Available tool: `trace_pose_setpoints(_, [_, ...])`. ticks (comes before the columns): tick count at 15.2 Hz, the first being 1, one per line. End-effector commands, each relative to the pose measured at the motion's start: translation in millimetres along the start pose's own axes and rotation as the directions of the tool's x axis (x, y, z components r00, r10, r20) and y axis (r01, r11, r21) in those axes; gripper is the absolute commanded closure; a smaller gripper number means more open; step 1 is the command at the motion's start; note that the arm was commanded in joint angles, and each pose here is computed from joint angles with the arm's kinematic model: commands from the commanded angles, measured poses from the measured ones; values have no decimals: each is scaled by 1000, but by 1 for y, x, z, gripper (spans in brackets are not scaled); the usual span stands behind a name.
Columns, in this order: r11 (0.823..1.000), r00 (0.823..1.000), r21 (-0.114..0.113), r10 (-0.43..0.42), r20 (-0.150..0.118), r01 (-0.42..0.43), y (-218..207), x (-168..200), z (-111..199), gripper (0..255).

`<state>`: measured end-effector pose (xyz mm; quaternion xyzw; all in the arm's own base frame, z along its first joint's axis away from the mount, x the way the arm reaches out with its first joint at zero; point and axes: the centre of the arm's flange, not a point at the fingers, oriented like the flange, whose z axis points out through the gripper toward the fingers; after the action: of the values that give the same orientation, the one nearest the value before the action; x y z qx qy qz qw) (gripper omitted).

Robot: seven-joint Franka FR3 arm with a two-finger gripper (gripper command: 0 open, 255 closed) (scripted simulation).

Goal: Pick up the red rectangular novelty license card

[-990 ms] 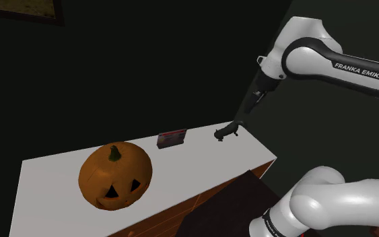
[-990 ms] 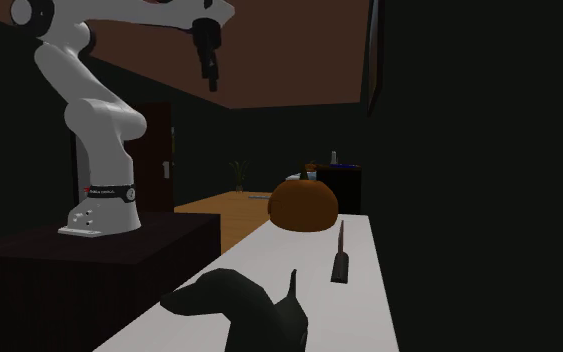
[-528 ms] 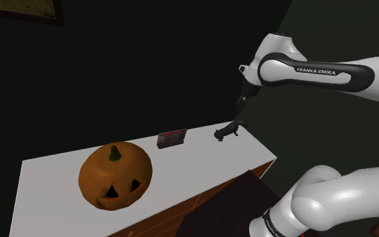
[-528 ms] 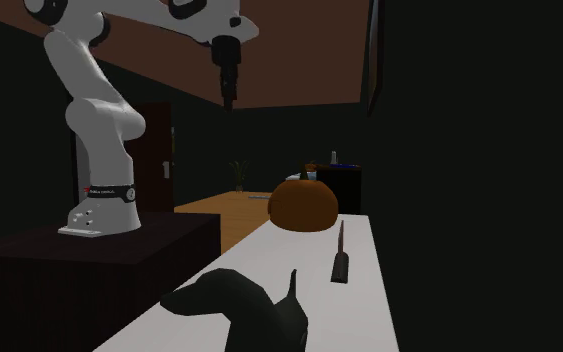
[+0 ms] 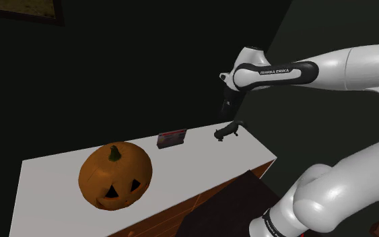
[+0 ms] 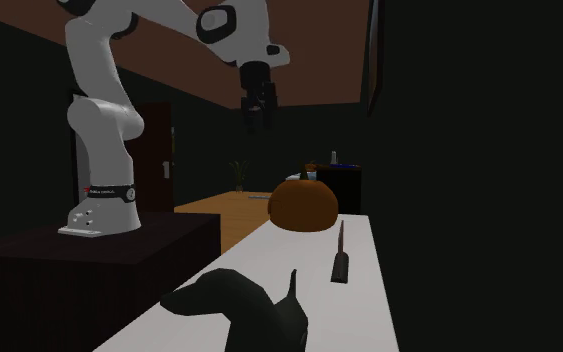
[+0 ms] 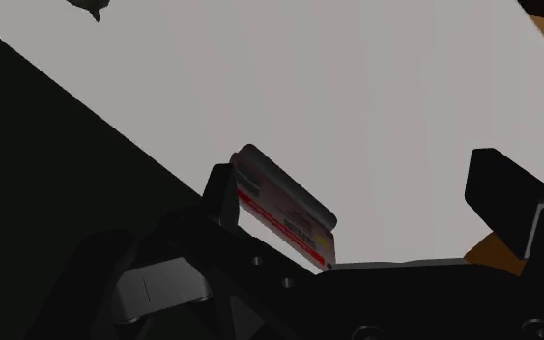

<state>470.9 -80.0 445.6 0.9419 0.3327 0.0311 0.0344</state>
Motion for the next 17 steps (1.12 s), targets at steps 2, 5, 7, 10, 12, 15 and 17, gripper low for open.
trace_pose_setpoints(2, [995, 995, 10, -97, -4, 97, 20, 21, 29, 0])
trace_pose_setpoints(5, [982, 982, 21, -189, -8, 189, 35, 44, 58, 0])
trace_pose_setpoints(7, [968, 968, 28, -250, -11, 250, 43, 60, 78, 0])
trace_pose_setpoints(10, [940, 941, 39, -338, -17, 339, 54, 85, 107, 0])
trace_pose_setpoints(12, [917, 918, 45, -396, -22, 396, 60, 102, 127, 0])
trace_pose_setpoints(15, [876, 877, 55, -479, -30, 480, 66, 129, 156, 0])
trace_pose_setpoints(17, [844, 846, 61, -532, -35, 533, 69, 147, 176, 0])
